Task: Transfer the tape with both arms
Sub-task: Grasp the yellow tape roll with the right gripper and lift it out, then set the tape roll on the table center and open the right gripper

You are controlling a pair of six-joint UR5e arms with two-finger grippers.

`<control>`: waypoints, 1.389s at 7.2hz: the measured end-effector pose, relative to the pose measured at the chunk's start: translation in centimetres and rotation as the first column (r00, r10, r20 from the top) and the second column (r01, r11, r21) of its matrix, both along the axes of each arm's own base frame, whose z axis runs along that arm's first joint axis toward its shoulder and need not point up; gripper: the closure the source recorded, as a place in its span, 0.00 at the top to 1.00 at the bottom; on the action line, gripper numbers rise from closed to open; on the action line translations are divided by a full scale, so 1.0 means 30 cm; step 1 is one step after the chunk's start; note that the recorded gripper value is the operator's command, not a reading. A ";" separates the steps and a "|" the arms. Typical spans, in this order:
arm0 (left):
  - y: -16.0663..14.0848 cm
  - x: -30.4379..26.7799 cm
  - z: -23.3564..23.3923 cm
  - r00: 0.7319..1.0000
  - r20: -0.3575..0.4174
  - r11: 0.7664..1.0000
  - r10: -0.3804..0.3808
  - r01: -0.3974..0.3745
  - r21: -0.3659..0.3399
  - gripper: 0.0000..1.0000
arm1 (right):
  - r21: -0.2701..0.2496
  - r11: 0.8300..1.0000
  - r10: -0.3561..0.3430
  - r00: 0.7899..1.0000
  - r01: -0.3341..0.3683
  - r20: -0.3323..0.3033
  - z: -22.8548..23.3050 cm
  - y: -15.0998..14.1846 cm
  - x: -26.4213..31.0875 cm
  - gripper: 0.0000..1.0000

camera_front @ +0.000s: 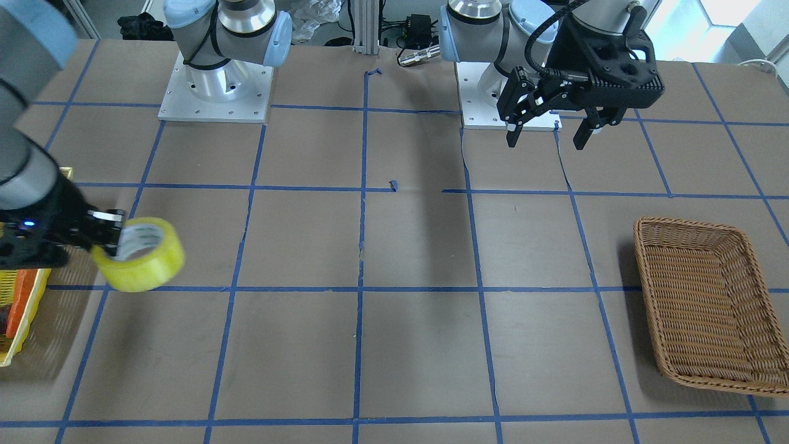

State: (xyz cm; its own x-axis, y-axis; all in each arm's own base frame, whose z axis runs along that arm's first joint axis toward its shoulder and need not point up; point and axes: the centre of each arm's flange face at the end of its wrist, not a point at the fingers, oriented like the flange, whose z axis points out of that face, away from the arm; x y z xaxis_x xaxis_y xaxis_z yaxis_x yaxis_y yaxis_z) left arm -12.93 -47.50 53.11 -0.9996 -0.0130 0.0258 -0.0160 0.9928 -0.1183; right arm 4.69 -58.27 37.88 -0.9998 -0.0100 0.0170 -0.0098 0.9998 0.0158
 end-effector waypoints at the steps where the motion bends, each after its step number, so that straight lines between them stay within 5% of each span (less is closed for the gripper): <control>1: 0.000 0.000 0.000 1.000 0.000 1.000 0.000 0.000 0.000 1.00 | -0.009 0.993 -0.117 0.993 0.118 0.024 -0.060 -0.008 0.254 0.00; 4: -0.001 0.002 0.000 1.000 0.001 1.000 -0.001 0.001 0.000 1.00 | 0.002 0.924 -0.382 0.922 0.382 0.061 -0.338 -0.065 0.785 0.00; 6: -0.001 0.003 0.000 1.000 0.001 1.000 -0.002 0.002 0.000 1.00 | 0.114 0.889 -0.452 0.890 0.443 0.066 -0.443 -0.077 0.902 0.00; 8: -0.001 0.003 0.000 1.000 0.001 1.000 -0.003 0.003 0.000 1.00 | 0.195 0.870 -0.466 0.884 0.452 0.030 -0.497 -0.045 0.915 0.06; 9: -0.001 0.003 0.000 1.000 0.001 1.000 -0.003 0.003 0.000 1.00 | 0.214 0.868 -0.464 0.886 0.449 0.025 -0.514 -0.033 0.916 0.58; 10: -0.001 0.003 0.000 1.000 0.001 1.000 -0.002 0.002 0.000 1.00 | 0.221 0.871 -0.455 0.890 0.438 0.028 -0.522 -0.027 0.916 1.00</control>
State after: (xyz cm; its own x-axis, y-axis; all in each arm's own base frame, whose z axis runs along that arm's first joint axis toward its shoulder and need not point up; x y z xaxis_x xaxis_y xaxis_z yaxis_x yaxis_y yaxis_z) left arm -12.85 -47.52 53.11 -0.9996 -0.0109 0.0250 -0.0138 0.9929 -0.1184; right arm 32.18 -59.09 22.23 -0.8964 0.4430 -0.0135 0.4276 0.8725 0.2365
